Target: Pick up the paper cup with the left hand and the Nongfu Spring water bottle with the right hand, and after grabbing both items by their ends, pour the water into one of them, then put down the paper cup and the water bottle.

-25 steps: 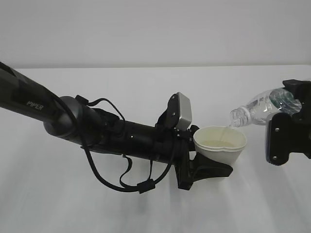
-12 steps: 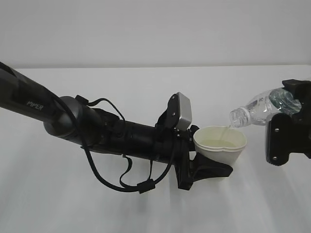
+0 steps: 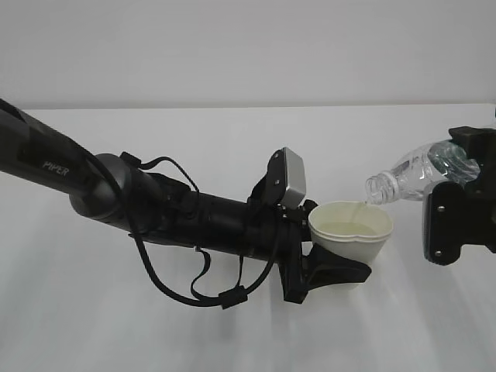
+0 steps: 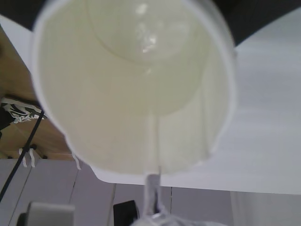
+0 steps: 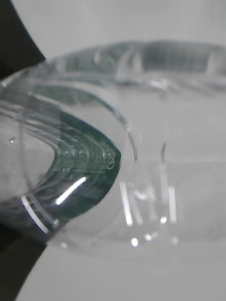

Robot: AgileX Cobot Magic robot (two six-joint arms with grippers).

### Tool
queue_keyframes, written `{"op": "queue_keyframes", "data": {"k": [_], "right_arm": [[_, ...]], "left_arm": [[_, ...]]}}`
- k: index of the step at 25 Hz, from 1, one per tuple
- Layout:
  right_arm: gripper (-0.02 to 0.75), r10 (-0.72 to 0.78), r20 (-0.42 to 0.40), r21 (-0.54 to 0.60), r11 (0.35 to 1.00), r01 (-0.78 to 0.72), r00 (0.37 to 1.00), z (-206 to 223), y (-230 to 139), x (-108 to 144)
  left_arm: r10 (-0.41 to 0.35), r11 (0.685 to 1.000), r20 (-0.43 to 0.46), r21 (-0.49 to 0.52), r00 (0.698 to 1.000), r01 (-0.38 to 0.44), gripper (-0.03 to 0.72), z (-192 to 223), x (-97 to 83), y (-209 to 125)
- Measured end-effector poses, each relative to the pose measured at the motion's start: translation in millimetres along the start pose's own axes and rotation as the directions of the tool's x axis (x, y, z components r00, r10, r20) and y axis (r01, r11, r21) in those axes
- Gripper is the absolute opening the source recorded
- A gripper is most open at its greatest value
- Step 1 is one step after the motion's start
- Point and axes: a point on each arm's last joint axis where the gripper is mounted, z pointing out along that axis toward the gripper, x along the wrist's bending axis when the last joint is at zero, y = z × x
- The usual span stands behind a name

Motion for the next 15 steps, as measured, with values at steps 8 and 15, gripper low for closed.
{"op": "queue_keyframes", "data": {"k": [8,15], "right_arm": [[0.418,-0.005,0.001,-0.003,1.0,0.005,1.0,0.0,0.3,-0.1],[0.418,-0.015,0.004,-0.014,1.0,0.015,1.0,-0.5,2.8,-0.5]], "left_arm": [[0.0,1.0,0.0,0.0,1.0,0.0,0.426,0.0,0.0,0.0],[0.0,1.0,0.0,0.0,1.0,0.0,0.426,0.0,0.0,0.0]]}}
